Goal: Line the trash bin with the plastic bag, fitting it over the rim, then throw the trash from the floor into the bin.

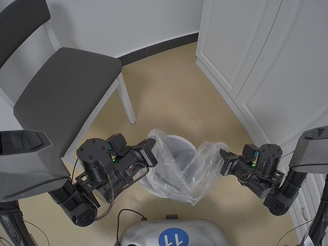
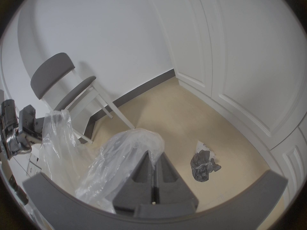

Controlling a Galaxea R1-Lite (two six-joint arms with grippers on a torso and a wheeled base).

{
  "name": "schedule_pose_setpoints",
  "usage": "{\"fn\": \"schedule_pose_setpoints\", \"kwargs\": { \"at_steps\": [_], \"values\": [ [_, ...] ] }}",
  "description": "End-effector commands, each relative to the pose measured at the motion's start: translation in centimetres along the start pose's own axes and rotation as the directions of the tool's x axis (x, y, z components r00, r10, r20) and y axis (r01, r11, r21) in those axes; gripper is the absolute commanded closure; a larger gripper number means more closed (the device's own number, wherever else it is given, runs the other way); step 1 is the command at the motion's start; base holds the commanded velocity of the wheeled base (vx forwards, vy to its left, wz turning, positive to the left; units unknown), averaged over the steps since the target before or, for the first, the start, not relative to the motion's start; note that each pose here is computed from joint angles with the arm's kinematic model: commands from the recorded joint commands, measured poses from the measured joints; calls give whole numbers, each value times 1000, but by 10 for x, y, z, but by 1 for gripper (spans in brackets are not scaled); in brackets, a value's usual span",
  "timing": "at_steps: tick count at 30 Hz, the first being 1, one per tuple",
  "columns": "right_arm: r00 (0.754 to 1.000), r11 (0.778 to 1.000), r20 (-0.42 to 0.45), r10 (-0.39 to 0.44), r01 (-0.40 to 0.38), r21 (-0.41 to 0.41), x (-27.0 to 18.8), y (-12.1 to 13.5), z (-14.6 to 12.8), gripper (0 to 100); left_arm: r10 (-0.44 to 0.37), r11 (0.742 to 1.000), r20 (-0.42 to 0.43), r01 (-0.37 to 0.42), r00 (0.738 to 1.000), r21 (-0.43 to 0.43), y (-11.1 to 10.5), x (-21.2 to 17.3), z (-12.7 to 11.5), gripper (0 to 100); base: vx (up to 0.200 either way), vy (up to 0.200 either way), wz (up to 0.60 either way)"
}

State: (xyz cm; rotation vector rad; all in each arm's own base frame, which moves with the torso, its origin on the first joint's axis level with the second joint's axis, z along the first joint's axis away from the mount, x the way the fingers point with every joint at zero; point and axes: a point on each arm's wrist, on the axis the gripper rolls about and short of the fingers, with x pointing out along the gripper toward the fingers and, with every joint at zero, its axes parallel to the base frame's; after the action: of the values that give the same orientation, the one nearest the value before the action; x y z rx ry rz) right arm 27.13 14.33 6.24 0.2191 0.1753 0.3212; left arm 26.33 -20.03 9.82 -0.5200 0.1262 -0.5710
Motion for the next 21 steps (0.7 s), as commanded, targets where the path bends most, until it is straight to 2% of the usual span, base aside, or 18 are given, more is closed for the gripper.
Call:
{"fn": "schedule_pose_setpoints", "kwargs": {
  "at_steps": [1,6,11,21],
  "values": [
    [1000,1000,23,-6,5,27,7,-3,1,100,1,1000,9,-1,1000,-13,1,5,0,100,0,0,0],
    [999,999,33,3,-5,44,11,-2,2,100,-1,1000,18,1,1000,-19,1,9,-1,100,0,0,0],
    [998,993,54,25,-30,111,11,4,7,100,0,999,14,1,1000,-44,1,11,-2,100,0,0,0],
    [996,985,-35,79,-73,156,10,24,-21,100,20,996,-24,-22,1000,-81,9,15,-16,100,0,0,0]
  ]
}}
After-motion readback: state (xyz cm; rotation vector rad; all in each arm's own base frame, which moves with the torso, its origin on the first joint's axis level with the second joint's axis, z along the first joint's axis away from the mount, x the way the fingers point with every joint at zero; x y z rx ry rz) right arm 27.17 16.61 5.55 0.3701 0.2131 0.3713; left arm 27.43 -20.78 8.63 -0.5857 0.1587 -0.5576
